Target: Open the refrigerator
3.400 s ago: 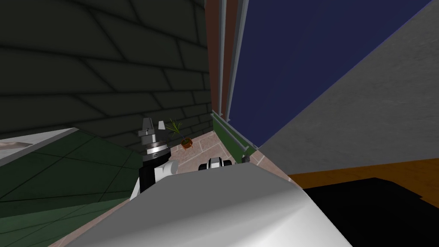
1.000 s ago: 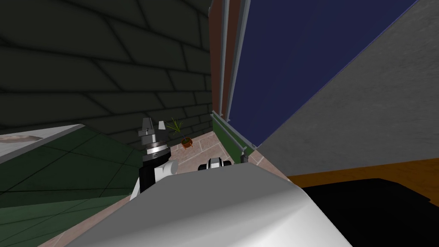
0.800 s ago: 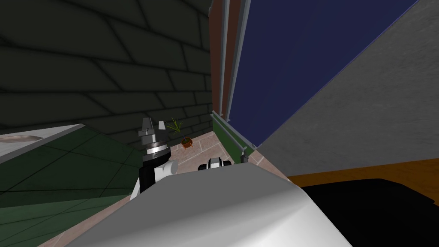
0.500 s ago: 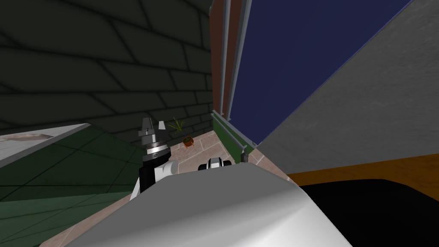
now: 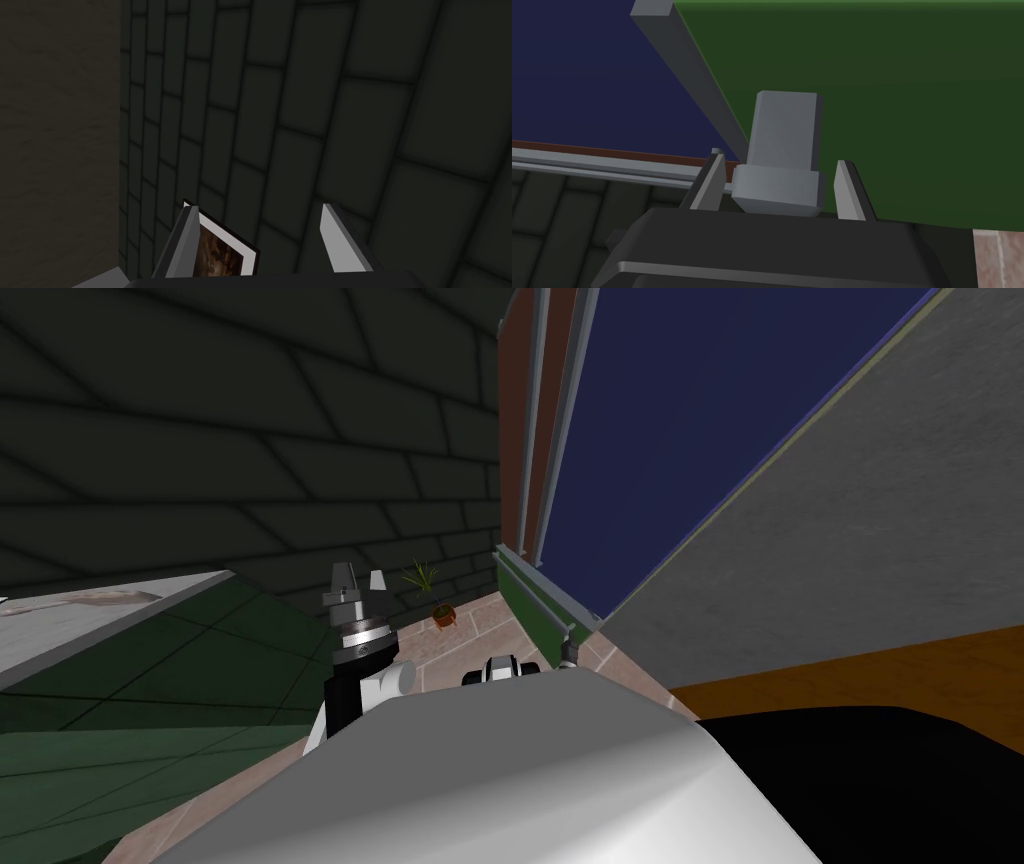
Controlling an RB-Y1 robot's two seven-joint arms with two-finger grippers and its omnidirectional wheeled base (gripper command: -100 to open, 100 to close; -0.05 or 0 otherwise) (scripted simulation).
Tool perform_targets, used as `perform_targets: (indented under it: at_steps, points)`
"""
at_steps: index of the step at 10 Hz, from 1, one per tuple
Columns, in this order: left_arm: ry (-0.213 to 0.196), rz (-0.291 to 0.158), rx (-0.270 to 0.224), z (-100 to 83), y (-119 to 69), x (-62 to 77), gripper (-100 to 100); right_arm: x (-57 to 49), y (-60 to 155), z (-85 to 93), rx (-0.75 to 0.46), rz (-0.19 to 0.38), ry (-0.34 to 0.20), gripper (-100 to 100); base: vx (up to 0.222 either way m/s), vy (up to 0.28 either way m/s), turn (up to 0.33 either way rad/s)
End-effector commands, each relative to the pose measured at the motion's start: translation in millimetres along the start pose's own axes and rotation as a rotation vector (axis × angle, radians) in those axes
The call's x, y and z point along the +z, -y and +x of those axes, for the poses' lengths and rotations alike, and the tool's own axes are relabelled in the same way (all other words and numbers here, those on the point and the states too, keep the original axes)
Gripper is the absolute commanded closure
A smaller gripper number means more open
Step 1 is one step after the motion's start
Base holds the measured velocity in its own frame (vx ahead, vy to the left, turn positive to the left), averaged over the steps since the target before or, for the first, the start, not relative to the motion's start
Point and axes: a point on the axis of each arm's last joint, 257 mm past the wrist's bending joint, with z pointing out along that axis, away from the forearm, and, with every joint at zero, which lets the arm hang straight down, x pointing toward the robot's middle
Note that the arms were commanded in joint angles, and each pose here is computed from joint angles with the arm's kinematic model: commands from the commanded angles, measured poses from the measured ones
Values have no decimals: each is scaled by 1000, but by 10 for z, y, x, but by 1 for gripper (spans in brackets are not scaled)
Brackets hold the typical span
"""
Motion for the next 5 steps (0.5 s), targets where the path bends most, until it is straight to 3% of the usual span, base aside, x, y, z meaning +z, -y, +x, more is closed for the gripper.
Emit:
perform_targets:
  at_steps: [1,3,5]
  points:
    - [0,0,0,0,0,0,0,90,-67,-5,-8,-31,-3,100,-79,87,14]
    - [0,0,0,0,0,0,0,152,-4,-7,-4,-9,-6,100,-67,89,5]
    - [0,0,0,0,0,0,0,144,-38,-77,-6,-23,-1,100,-69,112,-15]
